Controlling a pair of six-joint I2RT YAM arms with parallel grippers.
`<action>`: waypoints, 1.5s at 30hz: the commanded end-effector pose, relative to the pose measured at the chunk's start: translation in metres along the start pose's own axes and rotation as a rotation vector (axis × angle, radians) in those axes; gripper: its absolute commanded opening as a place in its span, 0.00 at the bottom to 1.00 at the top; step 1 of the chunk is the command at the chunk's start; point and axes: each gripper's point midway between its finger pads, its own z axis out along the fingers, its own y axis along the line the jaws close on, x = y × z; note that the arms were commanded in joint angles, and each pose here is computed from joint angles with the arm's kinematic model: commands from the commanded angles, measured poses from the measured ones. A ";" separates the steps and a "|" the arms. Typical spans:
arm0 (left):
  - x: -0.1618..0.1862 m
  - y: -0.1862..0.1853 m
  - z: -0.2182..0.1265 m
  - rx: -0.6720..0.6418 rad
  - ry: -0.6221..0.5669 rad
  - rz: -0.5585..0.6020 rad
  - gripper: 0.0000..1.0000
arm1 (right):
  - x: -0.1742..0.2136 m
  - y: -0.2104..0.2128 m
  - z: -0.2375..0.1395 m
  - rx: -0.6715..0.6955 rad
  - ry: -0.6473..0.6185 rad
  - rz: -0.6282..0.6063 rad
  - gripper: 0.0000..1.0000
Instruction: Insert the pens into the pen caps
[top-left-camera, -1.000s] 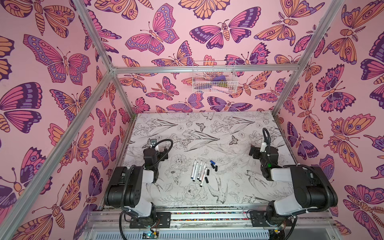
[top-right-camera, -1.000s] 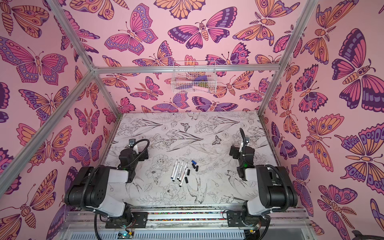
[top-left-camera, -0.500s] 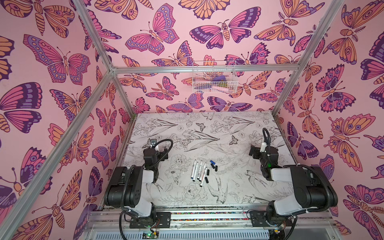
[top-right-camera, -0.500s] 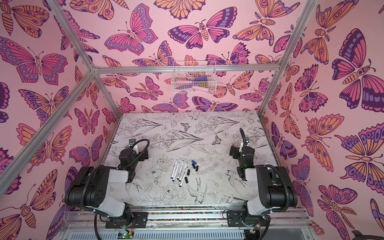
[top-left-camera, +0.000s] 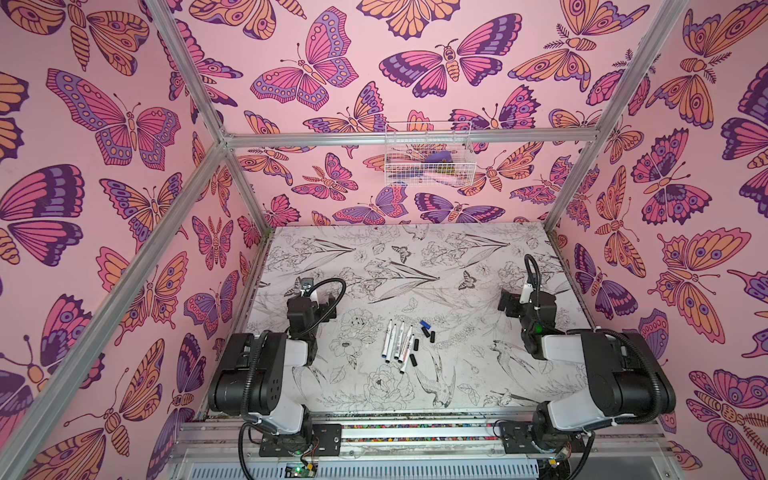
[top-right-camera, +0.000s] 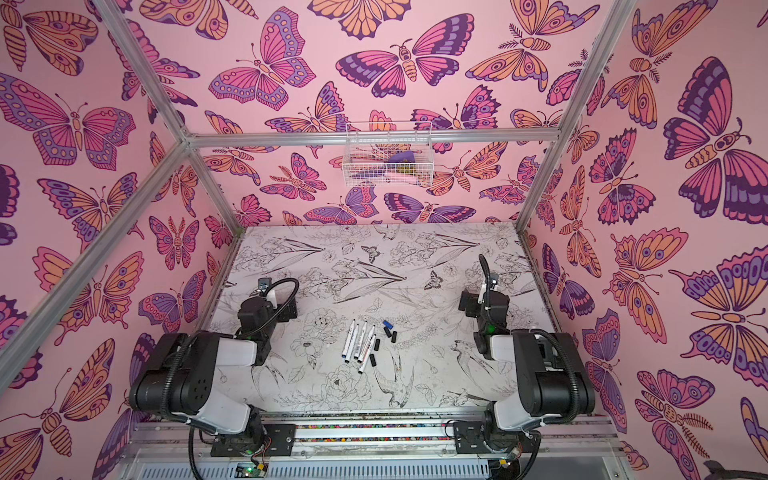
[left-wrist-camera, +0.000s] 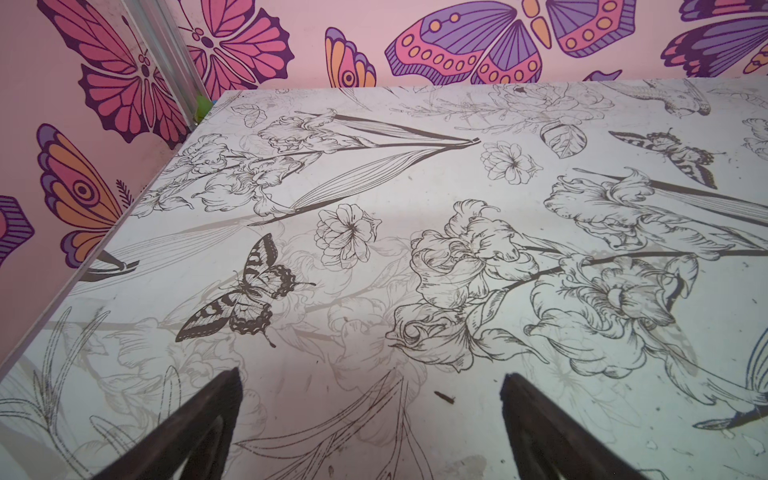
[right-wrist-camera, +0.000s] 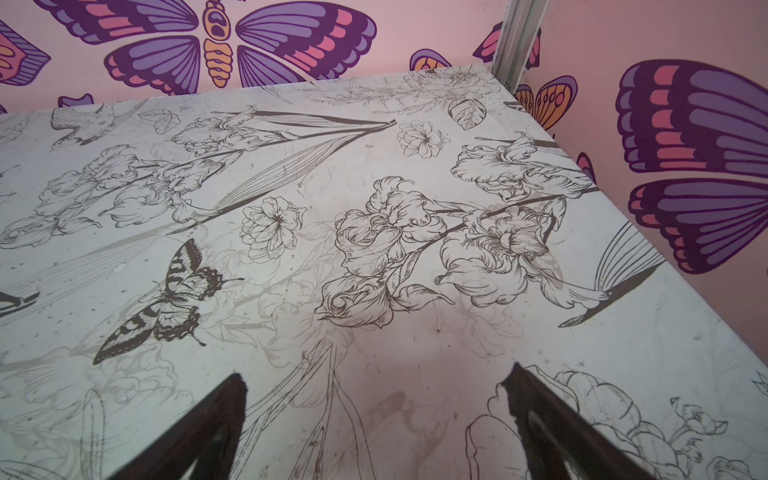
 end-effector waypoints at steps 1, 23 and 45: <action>-0.030 -0.001 -0.006 0.005 -0.018 0.010 0.99 | -0.017 0.015 0.000 -0.074 -0.025 -0.020 0.87; -0.005 -0.120 -0.109 0.093 0.365 -0.249 0.99 | -0.084 0.060 -0.067 0.032 0.120 0.028 0.65; 0.050 -0.209 -0.116 0.229 0.648 -0.044 0.76 | -0.079 0.046 -0.059 0.079 0.149 -0.050 0.66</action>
